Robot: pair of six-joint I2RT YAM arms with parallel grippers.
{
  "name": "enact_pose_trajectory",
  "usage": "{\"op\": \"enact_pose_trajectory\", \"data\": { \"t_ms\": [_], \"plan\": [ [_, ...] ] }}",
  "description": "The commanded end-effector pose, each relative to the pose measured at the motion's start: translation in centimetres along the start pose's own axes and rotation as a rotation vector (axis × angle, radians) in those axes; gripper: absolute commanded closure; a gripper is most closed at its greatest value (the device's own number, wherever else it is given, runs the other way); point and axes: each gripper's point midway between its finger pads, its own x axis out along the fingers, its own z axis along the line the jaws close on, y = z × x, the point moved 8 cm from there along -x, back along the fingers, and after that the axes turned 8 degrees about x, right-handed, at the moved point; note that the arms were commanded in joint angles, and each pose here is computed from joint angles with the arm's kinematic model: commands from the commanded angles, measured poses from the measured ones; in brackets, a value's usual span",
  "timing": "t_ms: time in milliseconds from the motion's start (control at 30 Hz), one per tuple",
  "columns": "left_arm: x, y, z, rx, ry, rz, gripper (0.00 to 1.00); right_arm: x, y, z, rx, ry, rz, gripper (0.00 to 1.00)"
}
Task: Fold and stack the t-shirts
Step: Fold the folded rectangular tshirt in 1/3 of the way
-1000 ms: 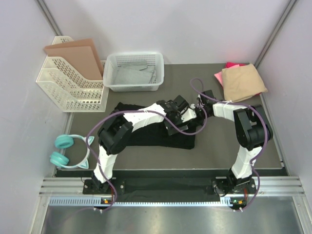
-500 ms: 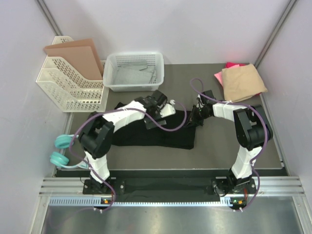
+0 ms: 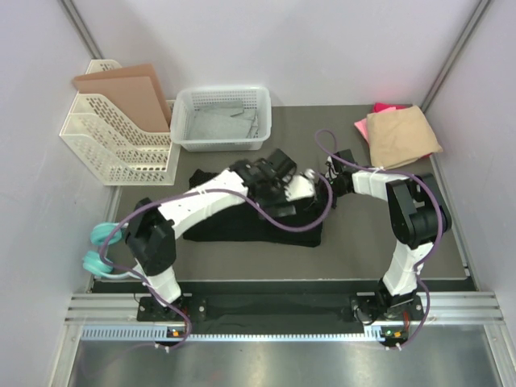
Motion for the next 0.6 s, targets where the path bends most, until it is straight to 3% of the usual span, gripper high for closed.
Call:
{"op": "enact_pose_trajectory", "data": {
  "t_ms": [0,167,567],
  "plan": [
    [0.0,-3.0,-6.7,0.05,0.197,-0.066,0.01,1.3,0.4,-2.9,0.012,0.13,-0.014,1.0],
    [2.3,-4.0,-9.3,0.058,0.263,-0.057,0.01,1.2,0.3,-2.9,0.011,0.127,-0.017,1.0],
    [3.9,-8.0,-7.7,0.031,0.242,-0.148,0.01,1.2,0.7,-3.3,0.006,0.135,-0.005,1.0]
  ]
}}
